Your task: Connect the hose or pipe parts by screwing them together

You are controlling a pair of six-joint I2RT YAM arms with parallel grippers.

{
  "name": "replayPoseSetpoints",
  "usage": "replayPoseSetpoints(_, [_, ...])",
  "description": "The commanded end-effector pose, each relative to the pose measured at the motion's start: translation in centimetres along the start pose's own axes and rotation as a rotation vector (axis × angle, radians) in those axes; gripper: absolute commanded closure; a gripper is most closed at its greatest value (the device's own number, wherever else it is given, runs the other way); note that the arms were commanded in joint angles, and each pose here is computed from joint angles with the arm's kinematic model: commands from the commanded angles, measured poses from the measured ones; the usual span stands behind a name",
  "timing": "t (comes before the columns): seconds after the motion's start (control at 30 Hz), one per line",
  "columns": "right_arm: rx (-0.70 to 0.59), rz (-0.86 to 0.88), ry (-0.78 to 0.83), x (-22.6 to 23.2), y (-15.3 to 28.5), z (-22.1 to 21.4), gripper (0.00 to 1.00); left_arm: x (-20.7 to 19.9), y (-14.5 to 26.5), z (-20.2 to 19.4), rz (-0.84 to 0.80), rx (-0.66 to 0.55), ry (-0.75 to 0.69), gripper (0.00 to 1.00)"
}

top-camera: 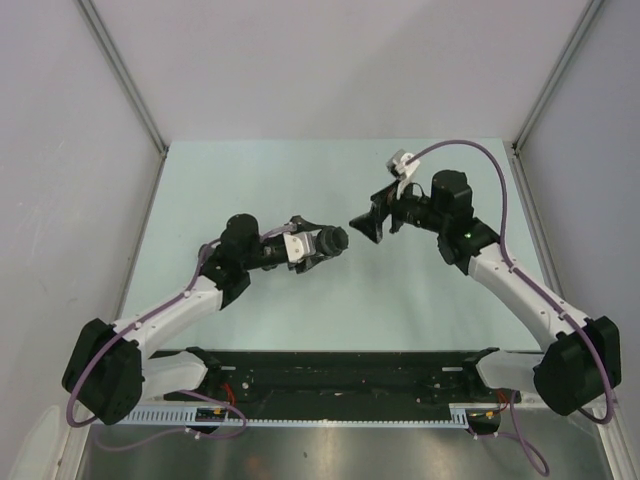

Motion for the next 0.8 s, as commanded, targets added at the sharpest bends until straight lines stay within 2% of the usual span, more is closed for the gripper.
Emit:
replayPoseSetpoints(0.0, [0.055,0.38,0.592,4.8,2.3,-1.8,0.01,-0.9,-0.1,3.1,-0.133,-0.135,-0.002,1.0])
replayPoseSetpoints(0.03, [0.058,0.399,0.724,5.0,2.4,-2.1,0.0,-1.2,-0.1,3.1,-0.152,-0.141,0.001,1.0])
replayPoseSetpoints(0.17, [0.054,0.514,0.885,6.8,3.8,-3.0,0.0,-1.6,-0.1,3.0,-0.194,-0.152,0.014,0.99])
replayPoseSetpoints(0.57, [0.04,0.538,0.991,8.5,1.9,-3.3,0.01,-2.5,-0.1,3.2,-0.279,-0.177,0.05,1.0])
replayPoseSetpoints(0.67, [0.035,0.536,1.001,8.6,1.3,-3.3,0.03,-2.6,0.0,3.2,-0.29,-0.18,0.056,1.0])
replayPoseSetpoints(0.77, [0.045,0.55,0.984,8.7,1.1,-3.7,0.11,-2.7,0.0,3.3,-0.297,-0.182,0.057,1.0])
Point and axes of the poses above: each gripper's point midway between its finger pads, its own y axis back along the fingers, its own x axis along the line the jaws close on, z = x × y, the point moved 4 cm from there along y, back along the fingers, and after that the axes turned 3 degrees about y, right-handed, at the moved point
